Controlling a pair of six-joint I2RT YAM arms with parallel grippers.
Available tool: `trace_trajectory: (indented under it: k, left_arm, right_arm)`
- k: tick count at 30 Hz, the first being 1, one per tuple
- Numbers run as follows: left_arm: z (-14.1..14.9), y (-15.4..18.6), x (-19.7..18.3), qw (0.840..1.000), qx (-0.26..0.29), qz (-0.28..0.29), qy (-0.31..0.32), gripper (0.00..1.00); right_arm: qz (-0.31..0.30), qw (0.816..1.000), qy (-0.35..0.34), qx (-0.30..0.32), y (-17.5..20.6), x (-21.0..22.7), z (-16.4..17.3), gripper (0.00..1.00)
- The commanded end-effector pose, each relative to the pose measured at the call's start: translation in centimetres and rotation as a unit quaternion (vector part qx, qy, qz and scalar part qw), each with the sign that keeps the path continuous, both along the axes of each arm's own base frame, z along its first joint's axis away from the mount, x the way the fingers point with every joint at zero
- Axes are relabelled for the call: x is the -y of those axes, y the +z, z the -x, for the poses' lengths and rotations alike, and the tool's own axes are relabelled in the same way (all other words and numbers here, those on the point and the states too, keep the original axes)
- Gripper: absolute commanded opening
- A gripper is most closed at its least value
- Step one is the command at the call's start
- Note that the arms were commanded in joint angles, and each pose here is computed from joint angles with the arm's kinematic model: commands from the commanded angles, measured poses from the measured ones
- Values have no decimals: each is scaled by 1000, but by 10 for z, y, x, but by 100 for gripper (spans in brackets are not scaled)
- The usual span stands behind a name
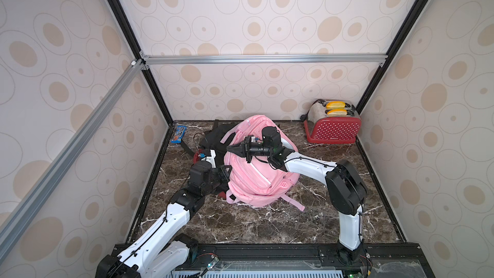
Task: Zip up the backpack
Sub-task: Zip the zipper on the backpack.
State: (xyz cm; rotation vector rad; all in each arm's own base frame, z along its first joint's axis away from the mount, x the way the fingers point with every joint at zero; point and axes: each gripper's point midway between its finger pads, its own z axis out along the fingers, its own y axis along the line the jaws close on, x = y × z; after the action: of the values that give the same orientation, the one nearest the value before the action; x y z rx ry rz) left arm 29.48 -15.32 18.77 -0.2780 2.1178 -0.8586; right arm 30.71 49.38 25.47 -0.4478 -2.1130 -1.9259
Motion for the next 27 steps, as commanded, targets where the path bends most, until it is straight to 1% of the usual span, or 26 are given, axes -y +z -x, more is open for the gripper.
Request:
trace_trajectory:
  k: [1,5,10,13,15,17,22,23,24,26,27]
  left_arm:
    - [4,6,8,1000,6,19,-18,0]
    - [4,6,9,1000,5,24,-19,0]
    - [5,5,8,1000,6,24,-17,0]
    - [5,4,8,1000,4,23,-16,0]
    - [4,4,8,1000,4,22,-17,0]
    - [4,6,8,1000,5,22,-16,0]
    - [5,8,7,1000,7,22,-15,0]
    - [5,8,7,1000,6,22,-15,0]
    - [4,10,7,1000,7,22,-14,0]
    - [4,11,7,1000,8,23,-15,0]
    - [4,11,7,1000,8,23,-15,0]
  right_arm:
    - [-75,993,-58,72,58,8,-37,0]
    - [-78,992,-74,65,56,12,-48,0]
    - [-88,989,-112,42,55,17,-59,0]
    - [-118,982,-144,30,68,22,-70,0]
    - [-125,979,-158,31,77,23,-76,0]
    - [-130,979,-156,36,84,20,-78,0]
    - [-125,984,-118,49,85,7,-73,0]
    - [-114,986,-108,49,80,6,-69,2]
    - [-99,988,-102,52,73,7,-65,6]
    - [-65,992,-89,59,58,12,-55,18]
    - [-47,993,-85,65,51,16,-50,18]
